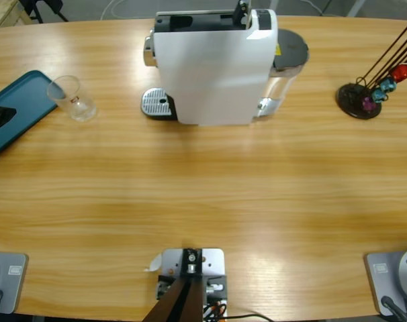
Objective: Pour coffee
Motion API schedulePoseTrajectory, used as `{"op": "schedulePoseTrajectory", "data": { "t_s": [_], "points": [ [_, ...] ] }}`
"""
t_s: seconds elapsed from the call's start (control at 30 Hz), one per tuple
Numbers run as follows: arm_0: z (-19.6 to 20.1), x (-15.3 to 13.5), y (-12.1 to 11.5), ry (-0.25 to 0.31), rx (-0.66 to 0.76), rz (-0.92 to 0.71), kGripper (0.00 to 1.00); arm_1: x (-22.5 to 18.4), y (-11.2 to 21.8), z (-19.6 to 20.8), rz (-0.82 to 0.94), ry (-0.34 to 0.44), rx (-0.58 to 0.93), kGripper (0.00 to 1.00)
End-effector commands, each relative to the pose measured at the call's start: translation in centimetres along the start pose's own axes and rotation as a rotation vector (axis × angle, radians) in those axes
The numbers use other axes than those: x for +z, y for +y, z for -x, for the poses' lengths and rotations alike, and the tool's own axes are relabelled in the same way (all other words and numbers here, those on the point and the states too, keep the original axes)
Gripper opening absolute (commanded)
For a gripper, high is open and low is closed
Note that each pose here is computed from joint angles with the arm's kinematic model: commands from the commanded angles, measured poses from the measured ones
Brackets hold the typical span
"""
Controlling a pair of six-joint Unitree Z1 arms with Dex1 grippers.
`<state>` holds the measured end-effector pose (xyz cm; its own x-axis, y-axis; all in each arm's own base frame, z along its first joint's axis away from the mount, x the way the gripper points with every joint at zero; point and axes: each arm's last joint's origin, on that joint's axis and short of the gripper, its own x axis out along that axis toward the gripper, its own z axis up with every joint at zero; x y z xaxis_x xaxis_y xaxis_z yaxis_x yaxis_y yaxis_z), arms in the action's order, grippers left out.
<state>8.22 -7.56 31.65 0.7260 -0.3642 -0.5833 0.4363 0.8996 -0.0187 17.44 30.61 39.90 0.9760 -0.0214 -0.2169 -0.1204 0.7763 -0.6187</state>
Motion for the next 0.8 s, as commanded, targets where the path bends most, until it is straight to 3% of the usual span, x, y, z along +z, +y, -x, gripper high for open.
{"op": "schedulePoseTrajectory", "data": {
  "t_s": [0.03, 0.37, 0.8],
  "points": [
    [-0.5, -1.0, 0.0, 0.032, -0.003, -0.025, 0.922, -0.2, 3.8, -1.4, 0.074, 0.020, -0.017, 0.000],
    [-0.5, -1.0, 0.0, 0.032, -0.004, -0.025, 0.922, 0.6, 3.3, -3.6, 0.079, 0.015, -0.068, 0.000],
    [-0.5, -1.0, 0.0, 0.029, -0.003, -0.024, 0.922, 1.2, 6.3, -5.1, 0.115, 0.018, -0.063, 0.000]
  ]
}}
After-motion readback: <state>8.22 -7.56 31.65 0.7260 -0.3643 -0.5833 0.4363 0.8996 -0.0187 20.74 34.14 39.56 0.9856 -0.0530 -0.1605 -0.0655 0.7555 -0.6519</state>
